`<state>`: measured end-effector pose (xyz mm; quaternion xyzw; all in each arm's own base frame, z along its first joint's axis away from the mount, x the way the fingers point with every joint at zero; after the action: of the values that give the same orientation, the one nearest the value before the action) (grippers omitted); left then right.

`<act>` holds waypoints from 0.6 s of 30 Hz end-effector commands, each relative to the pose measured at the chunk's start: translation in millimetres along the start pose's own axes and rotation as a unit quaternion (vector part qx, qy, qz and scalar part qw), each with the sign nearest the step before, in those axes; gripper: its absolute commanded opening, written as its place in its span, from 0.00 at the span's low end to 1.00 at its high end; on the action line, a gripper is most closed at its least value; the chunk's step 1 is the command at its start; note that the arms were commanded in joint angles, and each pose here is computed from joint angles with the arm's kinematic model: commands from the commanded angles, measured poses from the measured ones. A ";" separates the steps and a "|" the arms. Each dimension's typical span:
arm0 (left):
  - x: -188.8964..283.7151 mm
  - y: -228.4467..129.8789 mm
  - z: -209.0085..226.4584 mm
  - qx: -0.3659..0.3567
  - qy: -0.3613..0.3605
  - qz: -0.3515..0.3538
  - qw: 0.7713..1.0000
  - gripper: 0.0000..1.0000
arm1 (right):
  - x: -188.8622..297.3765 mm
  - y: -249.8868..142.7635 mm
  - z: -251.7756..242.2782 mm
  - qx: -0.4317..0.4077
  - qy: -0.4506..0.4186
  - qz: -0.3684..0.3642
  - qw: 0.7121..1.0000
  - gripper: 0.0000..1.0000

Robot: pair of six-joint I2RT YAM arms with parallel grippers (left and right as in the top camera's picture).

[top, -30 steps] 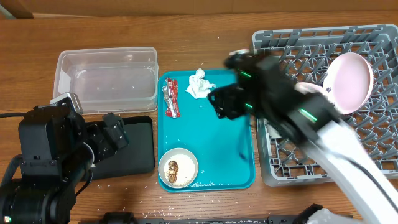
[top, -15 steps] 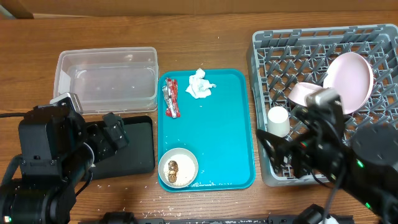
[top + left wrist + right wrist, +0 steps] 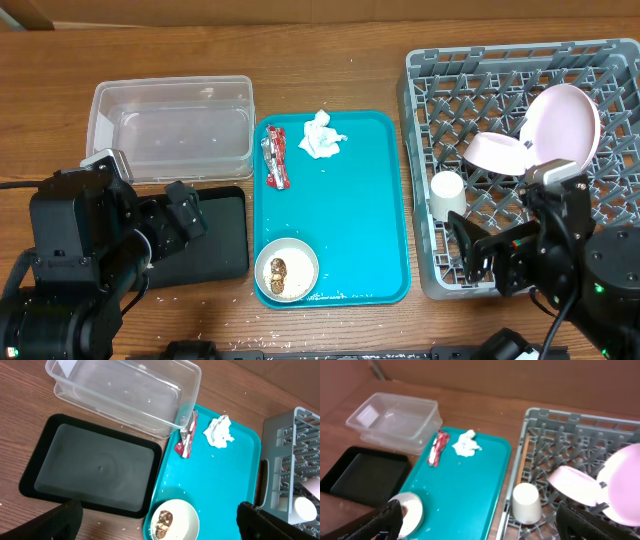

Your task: Sort waste into correct bins and load items into the dishwasher

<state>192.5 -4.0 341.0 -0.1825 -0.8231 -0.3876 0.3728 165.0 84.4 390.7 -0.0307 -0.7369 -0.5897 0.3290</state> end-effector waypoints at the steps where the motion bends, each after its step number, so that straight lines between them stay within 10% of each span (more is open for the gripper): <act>1: 4.0 2.5 -2.0 0.008 -0.005 -0.007 1.000 1.00 | -2.0 0.0 -17.3 -0.021 -0.044 -0.014 0.999 1.00; 18: 4.0 2.5 -1.9 0.008 -0.005 -0.007 1.000 1.00 | -69.8 -102.7 -68.2 -0.103 -0.173 -0.182 0.962 1.00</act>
<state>192.7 -4.1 341.5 -0.1822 -0.8236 -0.3874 0.3721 208.7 18.6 287.3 -0.0471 -0.7103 -0.6955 0.0974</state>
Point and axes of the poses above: each gripper's point midway between its finger pads, its own x axis back along the fingers, its own z axis along the line the jaws close on, y = z × x, the point moved 2 cm from there along x, back along the fingers, and after that the axes turned 13 degrees about x, right-handed, at the moved point
